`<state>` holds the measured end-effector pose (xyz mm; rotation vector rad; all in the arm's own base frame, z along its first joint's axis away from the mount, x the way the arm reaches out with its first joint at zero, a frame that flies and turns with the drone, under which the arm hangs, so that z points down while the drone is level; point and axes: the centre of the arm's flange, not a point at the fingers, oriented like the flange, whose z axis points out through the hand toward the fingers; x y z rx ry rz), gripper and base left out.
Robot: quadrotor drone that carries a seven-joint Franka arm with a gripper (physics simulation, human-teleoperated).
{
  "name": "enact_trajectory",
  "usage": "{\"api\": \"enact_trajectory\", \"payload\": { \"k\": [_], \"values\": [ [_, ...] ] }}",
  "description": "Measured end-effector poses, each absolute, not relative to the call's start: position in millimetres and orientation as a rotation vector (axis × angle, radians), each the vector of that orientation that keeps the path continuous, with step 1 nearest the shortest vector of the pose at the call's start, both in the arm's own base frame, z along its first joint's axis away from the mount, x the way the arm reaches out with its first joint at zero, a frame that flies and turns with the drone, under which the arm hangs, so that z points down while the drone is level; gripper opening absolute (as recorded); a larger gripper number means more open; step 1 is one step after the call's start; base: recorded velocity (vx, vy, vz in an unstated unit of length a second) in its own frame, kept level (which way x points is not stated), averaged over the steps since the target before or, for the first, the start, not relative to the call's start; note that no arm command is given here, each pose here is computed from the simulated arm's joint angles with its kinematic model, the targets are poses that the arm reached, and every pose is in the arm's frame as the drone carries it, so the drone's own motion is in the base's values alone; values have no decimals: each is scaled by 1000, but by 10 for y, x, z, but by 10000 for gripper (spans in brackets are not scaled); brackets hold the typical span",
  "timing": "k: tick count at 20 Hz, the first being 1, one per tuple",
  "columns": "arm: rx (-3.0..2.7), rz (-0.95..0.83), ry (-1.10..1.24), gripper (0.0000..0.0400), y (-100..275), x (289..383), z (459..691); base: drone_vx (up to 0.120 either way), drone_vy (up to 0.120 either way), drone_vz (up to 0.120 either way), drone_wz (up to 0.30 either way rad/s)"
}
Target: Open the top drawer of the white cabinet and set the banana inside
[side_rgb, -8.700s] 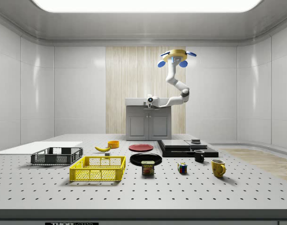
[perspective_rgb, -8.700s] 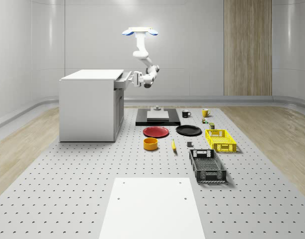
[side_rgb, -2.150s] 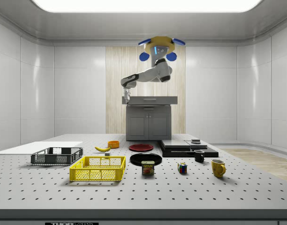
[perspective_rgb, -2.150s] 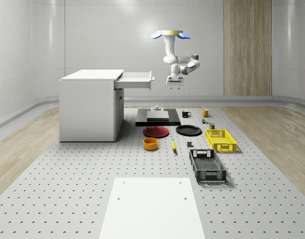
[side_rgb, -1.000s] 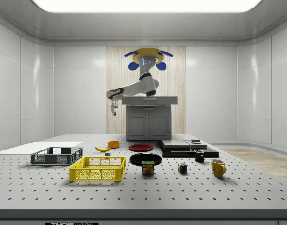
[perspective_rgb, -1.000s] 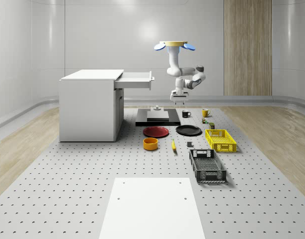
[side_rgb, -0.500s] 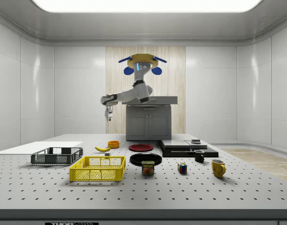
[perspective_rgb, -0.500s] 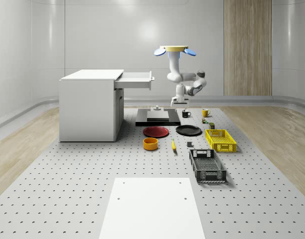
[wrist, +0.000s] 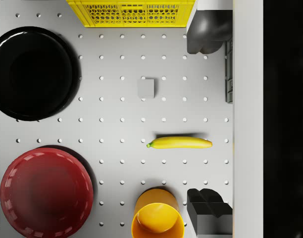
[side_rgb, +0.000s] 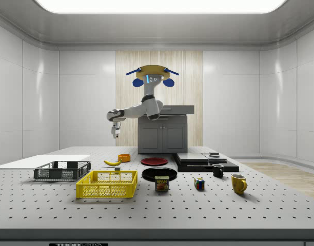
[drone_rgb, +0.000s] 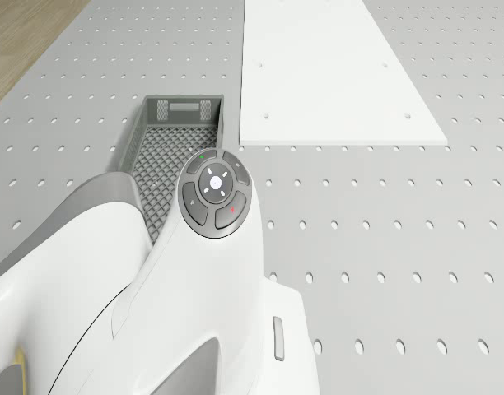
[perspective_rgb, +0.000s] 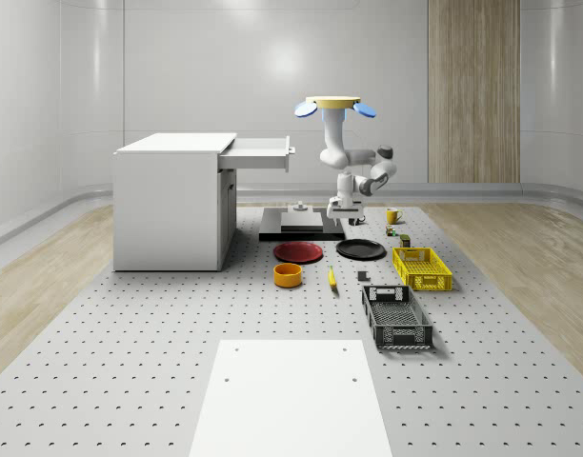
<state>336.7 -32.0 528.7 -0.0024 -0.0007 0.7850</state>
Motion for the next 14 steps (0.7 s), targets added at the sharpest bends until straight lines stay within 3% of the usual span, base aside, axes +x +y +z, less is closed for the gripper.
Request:
{"api": "enact_trajectory", "payload": {
  "k": [5, 14],
  "values": [
    [-2, 785, -1, 400, -320, 3367, 5287, 120, 0, -120, 0],
    [-2, 785, -1, 400, -320, 3367, 5287, 4, 0, -120, 0]
  ]
}}
